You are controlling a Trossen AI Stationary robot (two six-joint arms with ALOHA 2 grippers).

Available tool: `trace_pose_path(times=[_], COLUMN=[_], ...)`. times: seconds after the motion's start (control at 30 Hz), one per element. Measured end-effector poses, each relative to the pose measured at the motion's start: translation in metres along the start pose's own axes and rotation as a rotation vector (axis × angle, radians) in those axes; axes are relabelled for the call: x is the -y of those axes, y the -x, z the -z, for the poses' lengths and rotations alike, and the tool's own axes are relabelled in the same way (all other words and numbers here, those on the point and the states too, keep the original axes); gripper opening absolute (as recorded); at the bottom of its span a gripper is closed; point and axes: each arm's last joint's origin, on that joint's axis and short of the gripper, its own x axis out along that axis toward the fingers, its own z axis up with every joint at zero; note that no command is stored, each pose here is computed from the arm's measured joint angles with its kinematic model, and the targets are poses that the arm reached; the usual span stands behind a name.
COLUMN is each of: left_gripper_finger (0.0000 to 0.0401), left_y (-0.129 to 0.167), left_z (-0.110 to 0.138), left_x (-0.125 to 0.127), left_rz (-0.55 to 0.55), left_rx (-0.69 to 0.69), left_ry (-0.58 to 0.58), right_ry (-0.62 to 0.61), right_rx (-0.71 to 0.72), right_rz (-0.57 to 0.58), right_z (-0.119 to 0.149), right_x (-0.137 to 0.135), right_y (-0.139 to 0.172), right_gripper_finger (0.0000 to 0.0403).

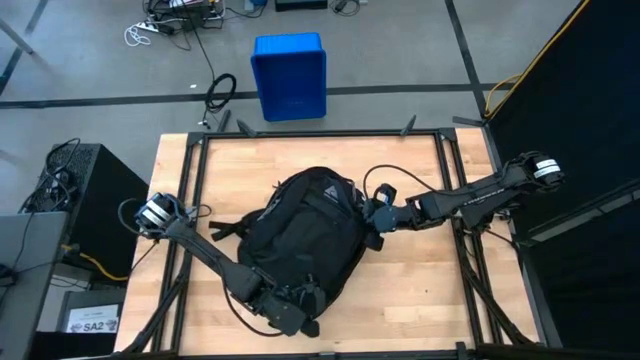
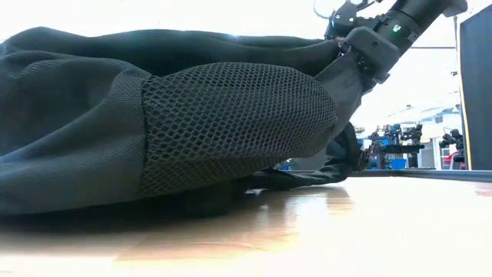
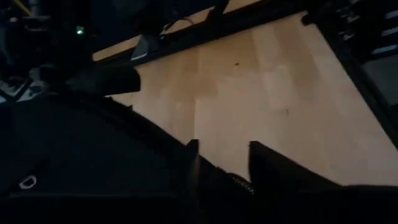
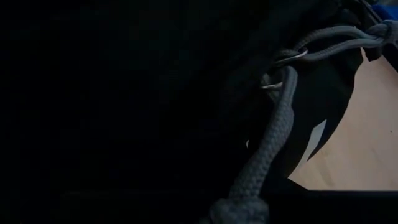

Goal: Unpack backpack
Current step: Open the black backpack

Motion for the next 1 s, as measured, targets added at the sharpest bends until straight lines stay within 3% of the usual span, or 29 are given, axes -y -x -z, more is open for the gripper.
trace_pose_path(times=[0.23, 0.43, 0.6, 0.87, 1.0], left_gripper_finger=[0.0254, 0.0294, 0.0277, 0.0179, 0.0150], left_y=[-0.008, -0.029, -0.035, -0.014, -0.013], left_z=[0.011, 0.041, 0.067, 0.089, 0.092], left_x=[-0.004, 0.007, 0.003, -0.017, -0.026], left_rz=[-0.085, -0.120, -0.231, -0.423, -0.492], left_rx=[-0.063, -0.179, -0.319, -0.486, -0.508], left_ry=[0.055, 0.078, 0.072, 0.017, -0.016], right_ry=[0.003, 0.002, 0.009, 0.071, 0.096], right_rx=[0.004, 0.007, -0.002, -0.053, -0.068], right_rz=[0.001, 0.000, -0.034, -0.218, -0.300], right_z=[-0.001, -0.001, -0.001, 0.009, 0.017], right_x=[0.001, 0.001, 0.000, -0.024, -0.041], right_y=[-0.001, -0.001, 0.000, 0.011, 0.022], right_gripper_finger=[0.0000, 0.0000, 0.0000, 0.0000, 0.0000])
